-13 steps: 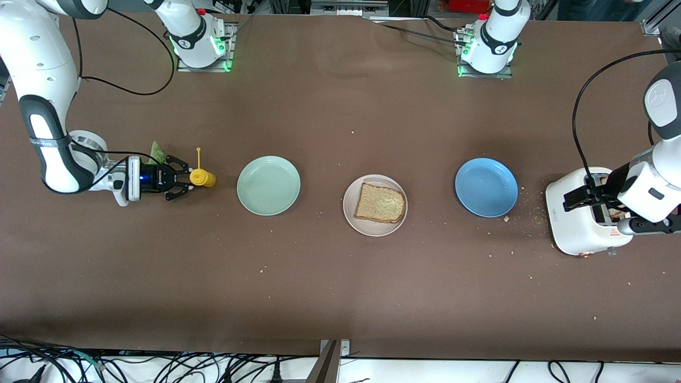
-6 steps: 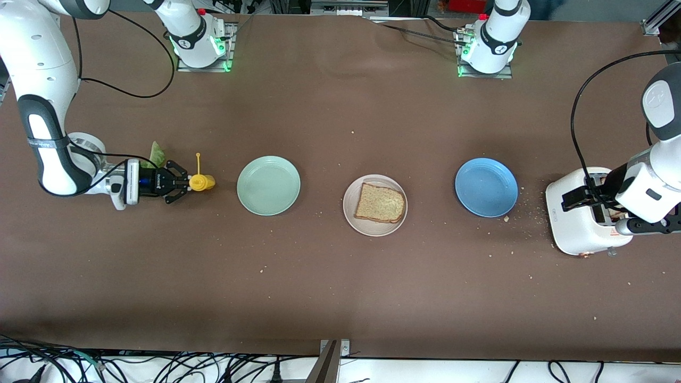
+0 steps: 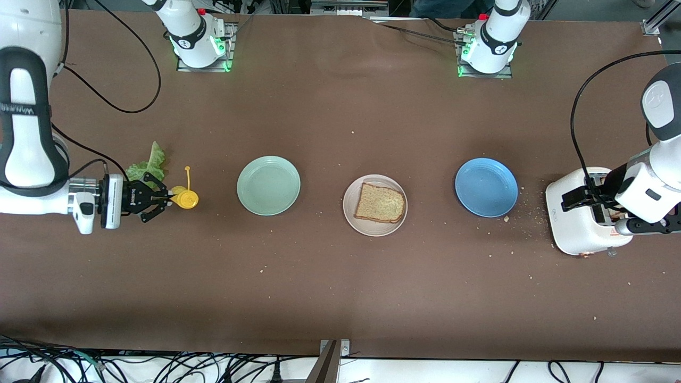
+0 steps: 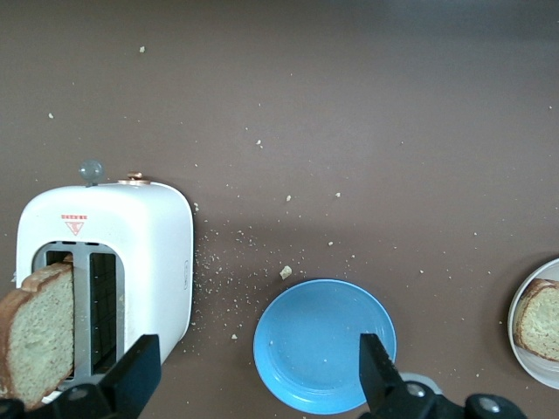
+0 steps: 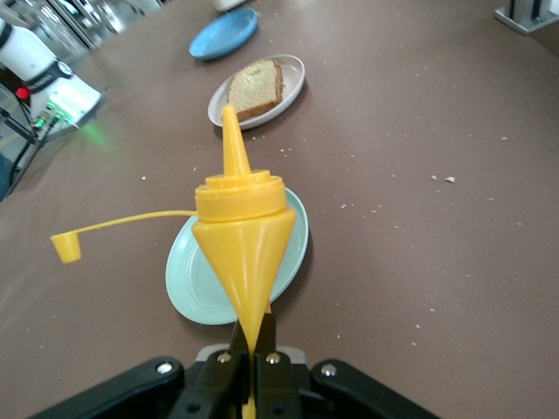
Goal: Make sandwich in beige plate with both arms
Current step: 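Carry the mustard bottle over the toast on the beige plate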
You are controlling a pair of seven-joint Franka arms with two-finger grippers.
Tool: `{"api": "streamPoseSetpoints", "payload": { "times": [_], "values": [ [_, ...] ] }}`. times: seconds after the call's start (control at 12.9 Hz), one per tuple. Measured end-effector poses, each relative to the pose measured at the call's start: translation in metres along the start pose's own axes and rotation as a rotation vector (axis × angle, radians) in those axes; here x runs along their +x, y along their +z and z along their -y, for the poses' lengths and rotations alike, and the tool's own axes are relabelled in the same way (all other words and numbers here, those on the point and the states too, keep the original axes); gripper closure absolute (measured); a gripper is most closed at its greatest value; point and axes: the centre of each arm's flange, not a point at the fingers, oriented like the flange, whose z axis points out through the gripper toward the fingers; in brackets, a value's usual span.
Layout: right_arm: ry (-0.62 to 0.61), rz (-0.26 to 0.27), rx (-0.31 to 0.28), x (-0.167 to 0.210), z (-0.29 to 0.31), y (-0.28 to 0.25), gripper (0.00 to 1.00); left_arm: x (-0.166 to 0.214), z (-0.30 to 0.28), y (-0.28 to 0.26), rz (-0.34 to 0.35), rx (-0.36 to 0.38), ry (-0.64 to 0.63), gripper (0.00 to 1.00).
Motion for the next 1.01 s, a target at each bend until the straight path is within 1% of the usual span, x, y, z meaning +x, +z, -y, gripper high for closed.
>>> {"api": "streamPoseSetpoints", "payload": {
  "times": [0.08,0.16,0.31,0.47,0.62,0.7,0.78,0.93,1.01],
  "values": [
    [0.055,0.062,-0.024,0.025,0.005,-0.009,0.96,0.000,0.000,0.000,0.000,0.000,0.000,0.00],
    [0.124,0.112,-0.053,0.046,0.009,-0.017,0.96,0.000,0.000,0.000,0.000,0.000,0.000,0.00],
    [0.298,0.200,-0.128,0.083,0.018,-0.027,0.96,0.000,0.000,0.000,0.000,0.000,0.000,0.00],
    [0.484,0.261,-0.207,0.116,0.028,-0.026,0.96,0.000,0.000,0.000,0.000,0.000,0.000,0.00],
    [0.657,0.321,-0.290,0.146,0.043,-0.012,0.96,0.000,0.000,0.000,0.000,0.000,0.000,0.00],
    [0.741,0.335,-0.339,0.160,0.051,-0.002,0.96,0.000,0.000,0.000,0.000,0.000,0.000,0.00],
    [0.825,0.326,-0.383,0.174,0.057,0.008,0.96,0.000,0.000,0.000,0.000,0.000,-0.001,0.00],
    [0.988,0.296,-0.454,0.196,0.067,0.025,0.96,0.000,0.000,0.000,0.000,0.000,-0.001,0.00],
    [1.057,0.292,-0.492,0.207,0.073,0.037,0.96,0.000,0.000,0.000,0.000,0.000,-0.001,0.00]
  ]
}}
